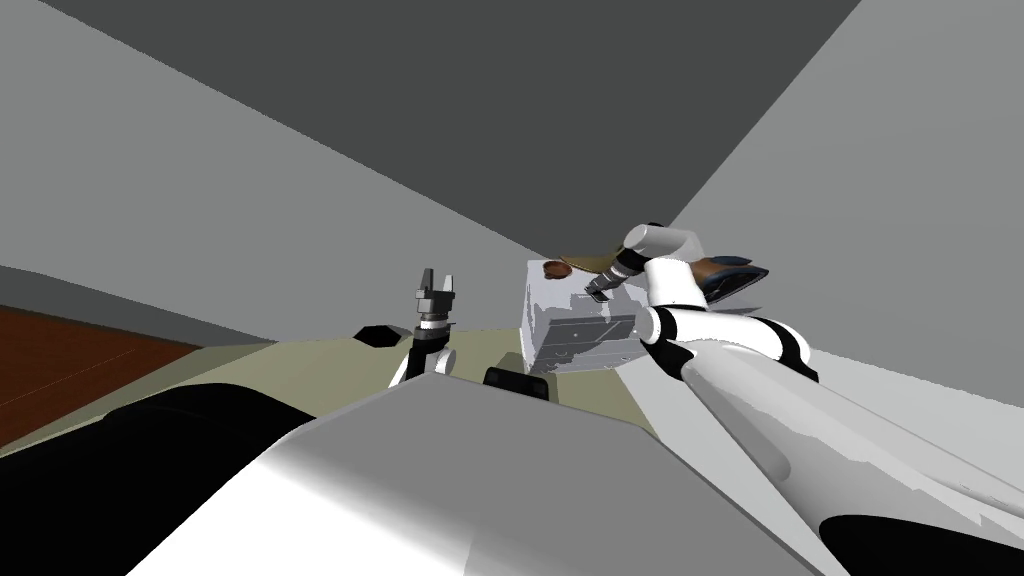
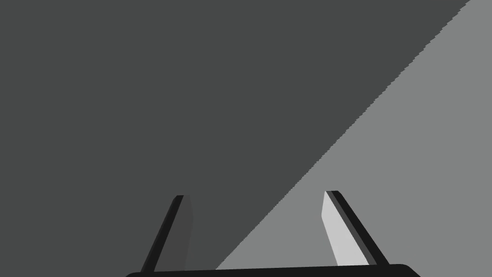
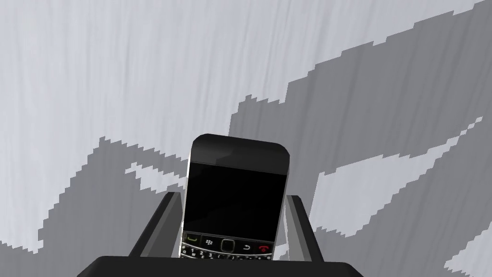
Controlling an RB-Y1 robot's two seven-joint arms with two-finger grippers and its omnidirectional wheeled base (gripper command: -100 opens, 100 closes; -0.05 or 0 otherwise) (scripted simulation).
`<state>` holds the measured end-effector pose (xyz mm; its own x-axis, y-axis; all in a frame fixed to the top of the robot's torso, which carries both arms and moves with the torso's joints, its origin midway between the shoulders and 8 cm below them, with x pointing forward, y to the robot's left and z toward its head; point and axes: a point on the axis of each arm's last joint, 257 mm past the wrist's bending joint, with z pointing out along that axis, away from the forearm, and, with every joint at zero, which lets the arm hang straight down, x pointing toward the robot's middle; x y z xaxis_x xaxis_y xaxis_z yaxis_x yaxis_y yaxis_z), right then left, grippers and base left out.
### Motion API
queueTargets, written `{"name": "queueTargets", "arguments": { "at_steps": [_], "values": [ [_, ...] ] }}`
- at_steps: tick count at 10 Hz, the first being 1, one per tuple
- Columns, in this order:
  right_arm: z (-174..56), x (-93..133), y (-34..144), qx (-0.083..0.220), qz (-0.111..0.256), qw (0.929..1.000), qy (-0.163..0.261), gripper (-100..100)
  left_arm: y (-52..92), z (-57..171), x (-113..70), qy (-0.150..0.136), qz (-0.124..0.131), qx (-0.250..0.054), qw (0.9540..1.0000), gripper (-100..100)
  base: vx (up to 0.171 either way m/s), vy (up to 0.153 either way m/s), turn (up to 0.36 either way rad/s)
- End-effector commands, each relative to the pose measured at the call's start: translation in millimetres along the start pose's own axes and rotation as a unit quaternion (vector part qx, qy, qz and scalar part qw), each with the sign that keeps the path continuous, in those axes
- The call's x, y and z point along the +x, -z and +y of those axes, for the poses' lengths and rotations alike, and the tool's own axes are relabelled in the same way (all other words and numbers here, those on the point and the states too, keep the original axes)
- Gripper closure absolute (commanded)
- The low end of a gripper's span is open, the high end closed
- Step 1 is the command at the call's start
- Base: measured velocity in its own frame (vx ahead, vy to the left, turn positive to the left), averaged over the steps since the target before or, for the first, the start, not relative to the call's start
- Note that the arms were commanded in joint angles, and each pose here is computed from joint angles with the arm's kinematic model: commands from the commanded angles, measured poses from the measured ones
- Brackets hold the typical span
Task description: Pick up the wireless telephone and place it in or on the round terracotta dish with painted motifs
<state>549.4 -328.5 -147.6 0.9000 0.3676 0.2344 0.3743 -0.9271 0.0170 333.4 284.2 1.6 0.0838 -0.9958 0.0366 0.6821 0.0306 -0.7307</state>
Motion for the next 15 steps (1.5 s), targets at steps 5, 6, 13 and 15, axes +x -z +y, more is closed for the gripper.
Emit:
{"name": "queueTargets", "arguments": {
  "at_steps": [5, 6, 13, 15],
  "values": [
    [18.6, 41.9, 68.1, -0.034, 0.080, 0.9962, -0.003, 100, 0.0, 0.0, 0.0, 0.000, 0.000, 0.000, 1.0000, 0, -0.013, 0.060, -0.045],
    [27.0, 55.6, 98.9, -0.048, 0.114, 0.9923, -0.010, 100, 0.0, 0.0, 0.0, 0.000, 0.000, 0.000, 1.0000, 0, -0.049, 0.122, -0.146],
    [49.2, 83.9, 200.0, -0.081, 0.217, 0.9718, -0.042, 100, 0.0, 0.0, 0.1, 0.000, 0.000, 0.000, 1.0000, 0, -0.038, 0.142, -0.099],
    [52.7, 87.4, 222.0, -0.086, 0.239, 0.9658, -0.052, 100, 0.0, 0.0, 0.1, 0.000, 0.000, 0.000, 1.0000, 0, -0.040, 0.098, -0.036]
  ]
}}
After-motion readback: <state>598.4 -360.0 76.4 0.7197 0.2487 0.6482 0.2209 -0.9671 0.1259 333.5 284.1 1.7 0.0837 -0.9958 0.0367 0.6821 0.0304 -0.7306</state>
